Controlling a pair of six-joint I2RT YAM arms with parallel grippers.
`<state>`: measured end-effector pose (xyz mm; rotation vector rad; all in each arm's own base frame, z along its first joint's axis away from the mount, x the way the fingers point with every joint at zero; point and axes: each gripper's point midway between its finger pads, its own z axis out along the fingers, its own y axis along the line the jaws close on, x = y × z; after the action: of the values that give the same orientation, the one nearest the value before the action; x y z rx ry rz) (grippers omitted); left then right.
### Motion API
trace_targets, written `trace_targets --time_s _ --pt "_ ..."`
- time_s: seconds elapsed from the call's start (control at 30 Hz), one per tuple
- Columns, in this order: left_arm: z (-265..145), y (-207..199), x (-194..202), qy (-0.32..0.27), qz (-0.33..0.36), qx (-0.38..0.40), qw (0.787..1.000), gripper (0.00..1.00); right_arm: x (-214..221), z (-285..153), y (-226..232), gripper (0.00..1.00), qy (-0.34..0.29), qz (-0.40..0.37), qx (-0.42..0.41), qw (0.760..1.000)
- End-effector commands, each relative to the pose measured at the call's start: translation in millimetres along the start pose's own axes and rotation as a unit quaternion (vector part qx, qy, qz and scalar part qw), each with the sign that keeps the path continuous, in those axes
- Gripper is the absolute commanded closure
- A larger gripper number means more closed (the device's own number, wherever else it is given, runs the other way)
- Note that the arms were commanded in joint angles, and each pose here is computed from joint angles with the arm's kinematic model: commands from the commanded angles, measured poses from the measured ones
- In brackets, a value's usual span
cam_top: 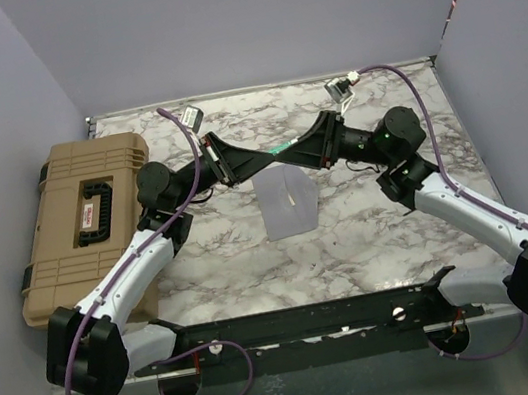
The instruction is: Place the letter into the envelope and seal it
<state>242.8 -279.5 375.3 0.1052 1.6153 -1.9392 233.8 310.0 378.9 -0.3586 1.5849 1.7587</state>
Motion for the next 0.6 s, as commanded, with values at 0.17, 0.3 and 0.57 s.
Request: trace_targets --time_s 0.17,0.3,0.57 --pt "-1.4 13.3 -3.1 -0.019 -0.011 -0.020 1.000 1.00 -11.5 -0.4 33.7 0.66 -0.011 -0.015 -0.044 0.999" --pt "-1.7 14.1 -2.7 -0.020 -0.011 -0.021 1.000 1.00 -12.0 -0.9 36.5 0.68 -0.012 -0.004 -0.046 0.999" --pt "1.4 10.6 1.4 -0.009 0.004 -0.014 1.000 1.00 -13.7 0.9 36.9 0.61 -0.008 0.015 -0.037 0.999"
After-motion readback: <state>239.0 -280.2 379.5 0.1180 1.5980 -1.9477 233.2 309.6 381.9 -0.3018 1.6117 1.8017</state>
